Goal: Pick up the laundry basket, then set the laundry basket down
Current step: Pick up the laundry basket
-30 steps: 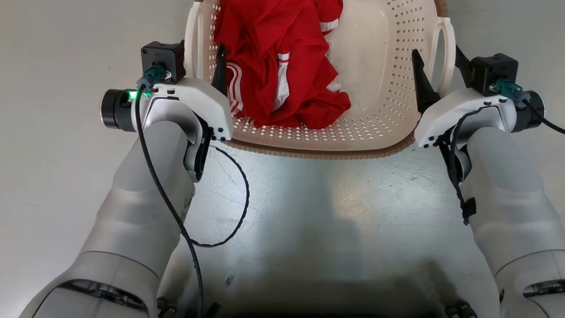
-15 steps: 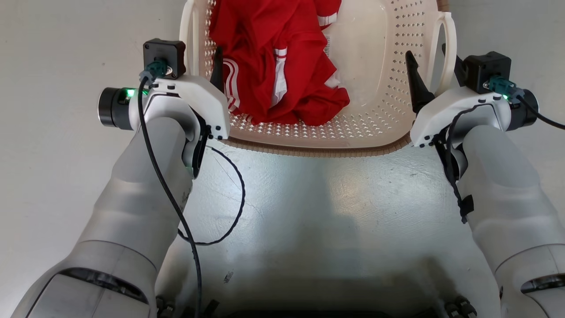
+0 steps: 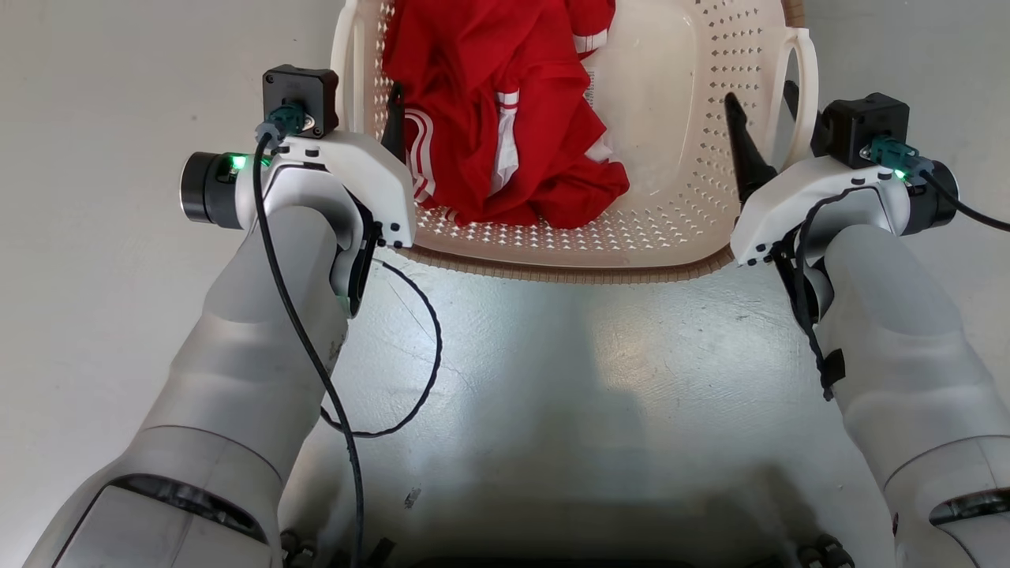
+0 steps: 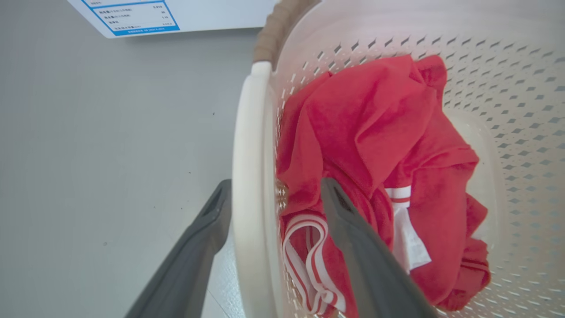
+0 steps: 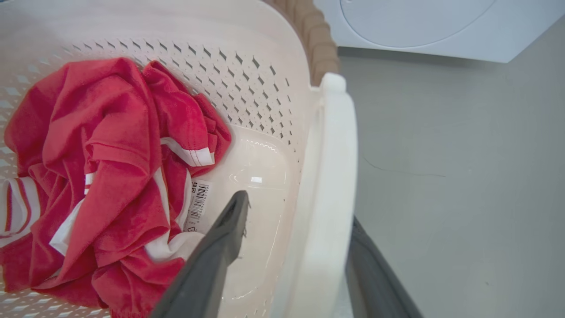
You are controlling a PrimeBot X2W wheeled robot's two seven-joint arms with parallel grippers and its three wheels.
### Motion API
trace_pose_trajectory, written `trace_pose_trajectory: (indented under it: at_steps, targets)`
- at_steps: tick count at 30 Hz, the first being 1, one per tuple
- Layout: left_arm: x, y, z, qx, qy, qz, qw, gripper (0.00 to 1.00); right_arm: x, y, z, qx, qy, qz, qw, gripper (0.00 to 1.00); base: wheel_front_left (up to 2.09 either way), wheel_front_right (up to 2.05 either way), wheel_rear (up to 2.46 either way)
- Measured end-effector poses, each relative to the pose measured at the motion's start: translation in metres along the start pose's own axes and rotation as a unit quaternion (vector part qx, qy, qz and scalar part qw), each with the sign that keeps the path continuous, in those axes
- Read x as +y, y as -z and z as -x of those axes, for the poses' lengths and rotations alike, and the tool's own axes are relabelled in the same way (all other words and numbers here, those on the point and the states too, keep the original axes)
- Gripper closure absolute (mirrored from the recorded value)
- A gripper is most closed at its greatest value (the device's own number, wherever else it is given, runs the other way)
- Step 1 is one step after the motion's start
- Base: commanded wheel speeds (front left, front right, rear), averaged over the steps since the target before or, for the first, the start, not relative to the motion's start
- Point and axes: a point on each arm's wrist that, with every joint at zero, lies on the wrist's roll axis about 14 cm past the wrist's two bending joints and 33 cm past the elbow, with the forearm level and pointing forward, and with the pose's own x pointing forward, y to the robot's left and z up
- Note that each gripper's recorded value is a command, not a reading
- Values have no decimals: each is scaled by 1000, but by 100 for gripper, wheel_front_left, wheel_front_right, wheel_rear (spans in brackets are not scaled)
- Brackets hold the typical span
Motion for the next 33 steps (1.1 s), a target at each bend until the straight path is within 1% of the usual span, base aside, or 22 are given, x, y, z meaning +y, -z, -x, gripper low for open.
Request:
trace_pose_trajectory:
  at_steps: [1,2,3,4,9,15,19,26,33]
  targets:
    - [0,0,0,0,0,0,1000,27,0,0,0,0,0,0,1000,72,0,0,0]
    - [-1,1,0,1,1,-1,1000,62,0,2,0,2,0,0,1000,100,0,0,0]
    - [-1,2,0,2,3,-4,1000,62,0,4,0,5,0,-1,1000,100,0,0,0]
    - [-3,3,0,4,5,-6,1000,100,-1,4,-1,5,3,-6,1000,100,0,0,0]
    - [-3,8,-1,10,2,0,1000,100,-2,2,-3,4,5,-12,1000,100,0,0,0]
    - [-6,2,3,5,7,1,1000,100,-1,2,2,9,5,-11,1000,100,0,0,0]
    - [-7,-10,15,-4,6,3,1000,100,4,-11,12,1,-2,-1,1000,100,0,0,0]
    - [-16,-4,46,6,10,2,1000,100,12,-6,44,21,-10,5,1000,100,0,0,0]
    - [-24,-12,79,1,12,-8,1000,100,22,-7,85,27,-17,11,999,100,0,0,0]
